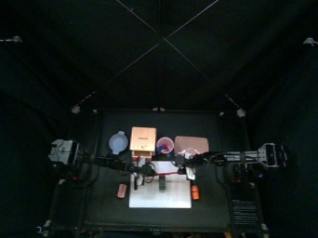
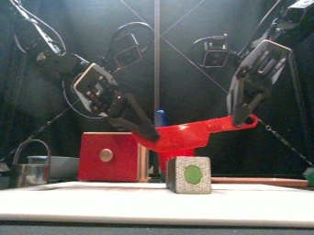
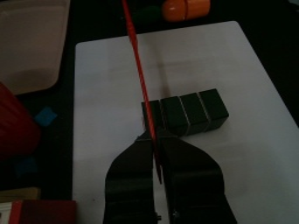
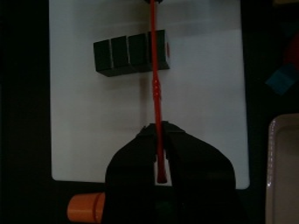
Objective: Place sushi on board then cut the sushi with the knife then place the pieces on the plate
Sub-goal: Cut the sushi into 4 pieces
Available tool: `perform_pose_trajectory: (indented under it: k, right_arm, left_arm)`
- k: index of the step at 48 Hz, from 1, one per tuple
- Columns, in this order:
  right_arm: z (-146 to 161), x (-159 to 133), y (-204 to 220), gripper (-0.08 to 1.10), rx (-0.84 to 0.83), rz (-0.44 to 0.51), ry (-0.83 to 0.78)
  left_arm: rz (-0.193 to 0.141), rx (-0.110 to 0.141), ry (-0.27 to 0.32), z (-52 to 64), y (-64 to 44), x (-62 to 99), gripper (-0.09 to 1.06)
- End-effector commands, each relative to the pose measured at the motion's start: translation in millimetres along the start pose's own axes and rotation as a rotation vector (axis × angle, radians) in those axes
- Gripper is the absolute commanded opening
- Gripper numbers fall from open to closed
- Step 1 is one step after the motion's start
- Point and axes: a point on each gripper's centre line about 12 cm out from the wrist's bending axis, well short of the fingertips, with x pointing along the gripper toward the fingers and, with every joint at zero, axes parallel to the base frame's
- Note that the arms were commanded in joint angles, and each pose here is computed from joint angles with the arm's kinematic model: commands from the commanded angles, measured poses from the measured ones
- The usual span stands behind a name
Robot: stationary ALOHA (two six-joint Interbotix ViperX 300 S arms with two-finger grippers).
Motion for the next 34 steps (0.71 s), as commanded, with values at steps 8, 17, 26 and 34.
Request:
perform_pose_trajectory:
  k: [8,17,26,34]
  right_arm:
    - [8.6,2.4,3.1,0.23,0.003,-0.011,-0.055]
    - [10.8,3.1,0.4,0.23,-0.010,-0.032,-0.078]
    - [5.1,10.2,2.1,0.23,-0.005,-0.025,-0.051]
    - [4.2,12.1,3.5,0.23,-0.015,-0.028,-0.053]
  left_arm:
    - [-0.014,0.022,-0.043,15.5,-5.9,1.5,0.31]
    - [-0.010,0.023,-0.045,16.8,-4.0,2.7,0.31]
    - [-0.016,0.028,-0.046,17.3,-5.9,4.0,0.31]
    - [-0.017,0.029,-0.046,17.6,-6.5,5.0,0.31]
